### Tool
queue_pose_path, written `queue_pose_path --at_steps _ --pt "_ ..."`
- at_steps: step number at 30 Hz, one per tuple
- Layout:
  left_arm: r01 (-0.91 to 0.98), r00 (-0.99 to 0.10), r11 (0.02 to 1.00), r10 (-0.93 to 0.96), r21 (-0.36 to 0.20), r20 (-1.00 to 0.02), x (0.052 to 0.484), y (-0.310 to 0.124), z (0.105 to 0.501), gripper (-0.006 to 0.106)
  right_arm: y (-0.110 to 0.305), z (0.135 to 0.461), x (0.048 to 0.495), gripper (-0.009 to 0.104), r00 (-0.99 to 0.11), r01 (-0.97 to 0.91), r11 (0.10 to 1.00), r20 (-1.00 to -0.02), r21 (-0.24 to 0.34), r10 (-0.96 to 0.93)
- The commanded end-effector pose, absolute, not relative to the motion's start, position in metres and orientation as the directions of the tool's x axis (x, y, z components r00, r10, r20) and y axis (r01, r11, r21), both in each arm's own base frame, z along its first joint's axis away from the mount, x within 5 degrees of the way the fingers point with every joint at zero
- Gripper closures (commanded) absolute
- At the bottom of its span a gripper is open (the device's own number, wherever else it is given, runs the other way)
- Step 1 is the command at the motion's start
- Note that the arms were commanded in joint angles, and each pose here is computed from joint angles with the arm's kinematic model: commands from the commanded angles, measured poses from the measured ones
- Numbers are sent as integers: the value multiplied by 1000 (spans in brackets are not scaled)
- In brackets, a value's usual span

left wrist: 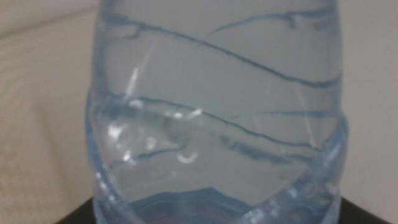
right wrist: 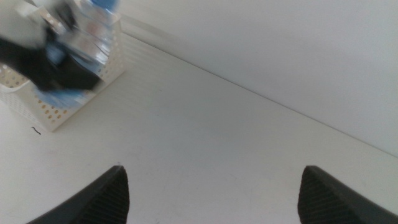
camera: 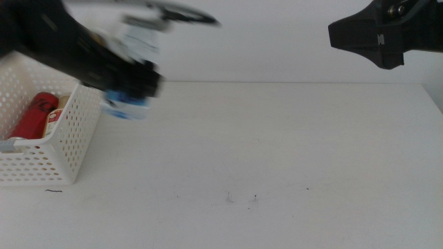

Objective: Use arms to grab the bottles and put them into the dustbin to the left of the table.

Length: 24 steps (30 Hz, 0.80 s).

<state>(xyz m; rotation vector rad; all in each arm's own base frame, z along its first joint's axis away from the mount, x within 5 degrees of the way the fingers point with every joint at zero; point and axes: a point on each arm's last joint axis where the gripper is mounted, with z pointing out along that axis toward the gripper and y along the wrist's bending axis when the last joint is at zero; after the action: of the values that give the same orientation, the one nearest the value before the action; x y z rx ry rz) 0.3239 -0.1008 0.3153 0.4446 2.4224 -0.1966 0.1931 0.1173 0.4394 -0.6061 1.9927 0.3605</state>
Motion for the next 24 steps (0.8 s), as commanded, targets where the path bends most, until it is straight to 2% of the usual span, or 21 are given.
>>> queue_pose_path --at_steps 1,5,9,14,24 --pt "402 -726 915 289 -44 -624 326 -75 342 102 117 443 192 16 -374 -559 829 -890 -8 -261" --pt "283 -741 958 192 -41 -644 333 -21 376 102 117 443 192 16 -375 -558 830 -890 -7 -260" --pt "141 -751 990 90 -26 -655 343 30 382 102 117 443 192 16 -376 -557 830 -890 -5 -258" --pt "120 -786 992 72 -37 -613 364 65 356 102 117 443 192 16 -376 -557 830 -890 -5 -258" --pt "90 -853 993 35 -81 -520 411 83 280 100 117 443 192 16 -376 -557 830 -890 -5 -258"
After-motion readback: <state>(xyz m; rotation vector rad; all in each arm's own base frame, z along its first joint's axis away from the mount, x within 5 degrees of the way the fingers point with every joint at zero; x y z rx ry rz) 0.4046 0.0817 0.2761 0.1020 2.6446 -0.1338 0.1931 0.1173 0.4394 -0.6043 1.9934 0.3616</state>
